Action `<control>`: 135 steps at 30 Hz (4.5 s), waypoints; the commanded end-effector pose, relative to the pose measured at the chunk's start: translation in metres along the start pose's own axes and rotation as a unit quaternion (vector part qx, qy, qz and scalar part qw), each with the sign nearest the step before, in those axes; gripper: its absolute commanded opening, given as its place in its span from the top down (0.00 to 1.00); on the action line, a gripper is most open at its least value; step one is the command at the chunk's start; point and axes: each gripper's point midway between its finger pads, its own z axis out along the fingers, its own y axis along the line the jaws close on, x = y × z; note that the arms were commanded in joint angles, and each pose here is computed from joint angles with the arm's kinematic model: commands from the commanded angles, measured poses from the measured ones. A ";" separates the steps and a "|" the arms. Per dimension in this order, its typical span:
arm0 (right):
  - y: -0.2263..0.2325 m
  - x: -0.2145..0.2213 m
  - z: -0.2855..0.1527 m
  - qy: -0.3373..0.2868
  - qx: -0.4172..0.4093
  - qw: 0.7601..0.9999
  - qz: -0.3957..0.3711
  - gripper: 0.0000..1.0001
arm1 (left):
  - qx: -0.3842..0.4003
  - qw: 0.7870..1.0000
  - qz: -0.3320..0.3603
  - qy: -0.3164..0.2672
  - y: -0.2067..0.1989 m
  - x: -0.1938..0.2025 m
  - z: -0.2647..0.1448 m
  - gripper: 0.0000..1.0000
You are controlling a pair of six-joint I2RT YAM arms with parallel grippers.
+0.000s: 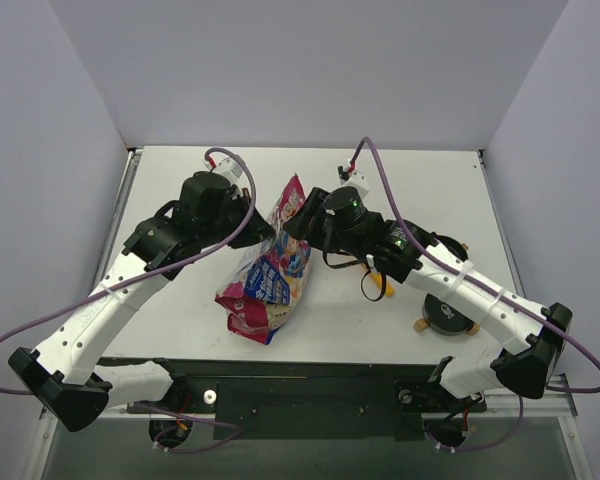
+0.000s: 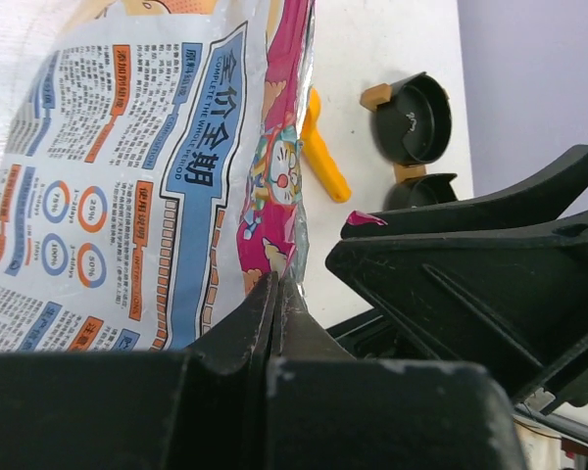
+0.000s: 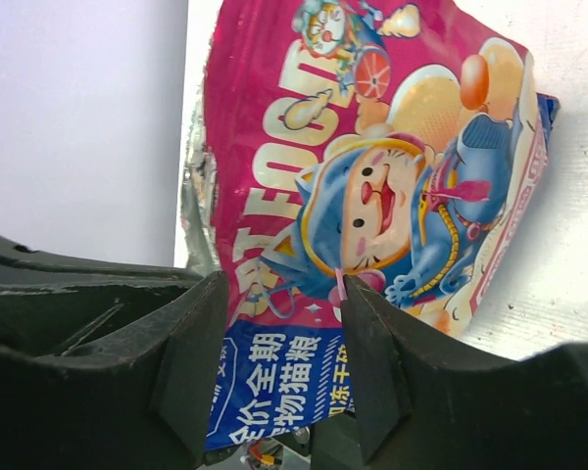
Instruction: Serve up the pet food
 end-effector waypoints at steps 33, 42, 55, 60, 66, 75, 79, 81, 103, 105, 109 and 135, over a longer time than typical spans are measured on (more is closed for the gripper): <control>0.042 -0.013 -0.006 -0.021 -0.055 0.996 -0.059 0.59 | 0.063 0.996 -0.044 0.039 -0.014 0.013 -0.014 1.00; 0.034 0.000 0.008 -0.005 -0.049 0.997 -0.065 0.70 | 0.063 0.996 -0.049 0.038 -0.009 0.016 -0.018 1.00; 0.030 0.022 0.024 0.042 -0.058 0.992 -0.104 0.81 | 0.085 0.995 -0.040 0.041 -0.015 0.014 -0.023 1.00; 0.025 0.034 0.029 0.066 -0.038 0.990 -0.115 0.84 | 0.075 0.995 -0.042 0.047 -0.013 0.015 -0.022 1.00; -0.021 0.028 0.019 0.033 0.100 0.983 -0.153 1.00 | 0.031 0.998 -0.032 0.039 -0.003 0.013 -0.021 1.00; -0.060 -0.004 -0.018 -0.054 0.233 0.947 -0.214 1.00 | -0.163 0.987 0.012 0.013 0.053 0.000 -0.019 1.00; -0.031 0.010 -0.009 -0.024 0.144 0.968 -0.204 1.00 | -0.129 0.992 0.008 -0.007 0.038 -0.010 -0.022 1.00; -0.016 0.014 -0.007 -0.018 0.102 0.975 -0.199 1.00 | -0.100 0.995 0.007 0.000 0.027 -0.009 -0.019 1.00; -0.007 0.023 0.008 0.026 0.068 0.983 -0.169 0.86 | -0.032 0.997 0.050 0.049 -0.007 -0.010 0.006 1.00; -0.006 0.027 0.011 0.040 0.064 0.983 -0.165 0.79 | 0.012 0.998 0.040 0.040 -0.026 -0.014 0.000 1.00; -0.003 0.027 0.015 0.050 0.067 0.984 -0.156 0.75 | 0.060 0.998 0.007 0.031 -0.046 -0.017 -0.006 1.00; 0.015 0.008 -0.025 0.009 0.033 0.977 -0.209 1.00 | -0.152 0.986 0.042 0.046 0.046 0.017 -0.005 0.61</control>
